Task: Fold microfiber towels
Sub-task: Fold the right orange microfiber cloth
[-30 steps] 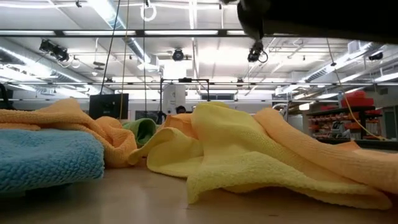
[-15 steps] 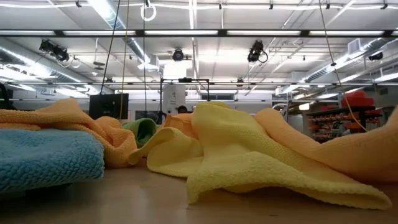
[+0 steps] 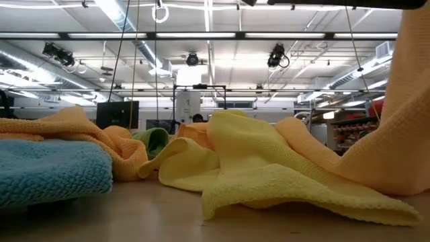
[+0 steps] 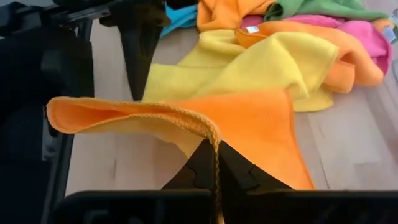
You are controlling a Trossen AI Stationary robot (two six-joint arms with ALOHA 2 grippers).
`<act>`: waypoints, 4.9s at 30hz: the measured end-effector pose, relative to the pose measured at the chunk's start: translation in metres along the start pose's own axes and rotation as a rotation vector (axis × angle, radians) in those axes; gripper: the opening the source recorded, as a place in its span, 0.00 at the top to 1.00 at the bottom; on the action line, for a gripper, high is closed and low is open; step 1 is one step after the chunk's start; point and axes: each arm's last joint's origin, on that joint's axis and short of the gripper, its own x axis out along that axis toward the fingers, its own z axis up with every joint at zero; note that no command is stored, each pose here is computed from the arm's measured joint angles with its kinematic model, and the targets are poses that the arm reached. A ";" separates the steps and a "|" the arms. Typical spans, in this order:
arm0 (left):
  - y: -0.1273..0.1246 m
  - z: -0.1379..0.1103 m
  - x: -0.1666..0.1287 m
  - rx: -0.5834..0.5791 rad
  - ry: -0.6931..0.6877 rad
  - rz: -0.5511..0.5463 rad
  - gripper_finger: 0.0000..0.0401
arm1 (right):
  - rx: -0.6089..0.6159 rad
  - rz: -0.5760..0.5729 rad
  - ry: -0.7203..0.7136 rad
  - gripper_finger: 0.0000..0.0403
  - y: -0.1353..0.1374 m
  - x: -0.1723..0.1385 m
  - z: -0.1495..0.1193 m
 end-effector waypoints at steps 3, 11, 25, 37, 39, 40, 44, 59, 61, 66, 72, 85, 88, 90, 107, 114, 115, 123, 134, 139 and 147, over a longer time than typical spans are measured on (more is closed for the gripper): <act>0.002 0.002 0.002 -0.049 -0.017 0.008 0.36 | 0.000 0.003 0.007 0.97 0.000 0.001 0.000; -0.002 0.006 -0.002 -0.085 -0.057 0.022 0.36 | -0.005 0.000 0.008 0.97 0.000 0.001 0.000; -0.015 -0.001 -0.009 -0.052 -0.055 0.087 0.36 | 0.000 -0.038 0.005 0.97 -0.009 0.010 0.008; 0.000 -0.007 0.008 -0.104 -0.029 0.119 0.36 | 0.000 -0.044 0.003 0.97 -0.011 0.012 0.011; 0.000 -0.007 0.009 -0.104 -0.028 0.120 0.38 | 0.000 -0.045 0.001 0.97 -0.011 0.012 0.011; 0.001 -0.007 0.009 -0.106 -0.030 0.121 0.40 | 0.000 -0.046 0.001 0.97 -0.011 0.012 0.011; 0.000 -0.007 0.008 -0.104 -0.029 0.118 0.50 | 0.000 -0.046 0.002 0.97 -0.011 0.012 0.011; -0.010 0.020 -0.031 -0.004 -0.091 0.142 0.97 | -0.061 0.074 0.104 0.97 -0.003 0.006 0.004; -0.007 0.027 -0.037 -0.004 -0.094 0.138 0.95 | -0.073 0.117 0.132 0.97 -0.001 0.002 0.005; 0.005 0.042 -0.049 0.009 -0.089 0.133 0.97 | -0.115 0.228 0.140 0.97 0.009 -0.018 0.016; 0.014 0.061 -0.059 0.035 -0.151 0.015 0.96 | -0.239 0.342 0.050 0.97 0.022 -0.056 0.038; 0.045 0.117 -0.081 0.047 -0.228 0.094 0.94 | -0.240 0.324 0.106 0.81 0.017 -0.094 0.044; 0.052 0.111 -0.071 -0.026 -0.153 0.052 0.94 | -0.227 0.271 0.100 0.78 0.016 -0.088 0.039; 0.056 0.098 -0.057 -0.073 -0.067 0.037 0.95 | -0.225 0.239 0.111 0.77 0.015 -0.081 0.033; 0.055 0.078 -0.040 -0.118 0.069 -0.151 0.97 | -0.312 0.188 -0.103 0.77 0.021 -0.011 0.008; 0.052 0.078 -0.041 -0.115 0.081 -0.266 0.95 | -0.382 0.230 -0.189 0.65 0.020 0.000 0.023; 0.052 0.078 -0.041 -0.111 0.081 -0.271 0.94 | -0.386 0.244 -0.196 0.62 0.020 0.001 0.025; 0.052 0.077 -0.040 -0.076 0.080 -0.273 0.97 | -0.412 0.321 -0.224 0.44 0.023 0.026 0.039; 0.050 0.077 -0.042 -0.091 0.085 -0.276 0.96 | -0.457 0.424 -0.270 0.42 0.023 0.029 0.046; 0.050 0.077 -0.042 -0.090 0.086 -0.273 0.97 | -0.444 0.420 -0.275 0.45 0.018 0.044 0.032; 0.050 0.077 -0.042 -0.086 0.089 -0.273 0.96 | -0.403 0.495 -0.319 0.46 0.011 0.066 0.004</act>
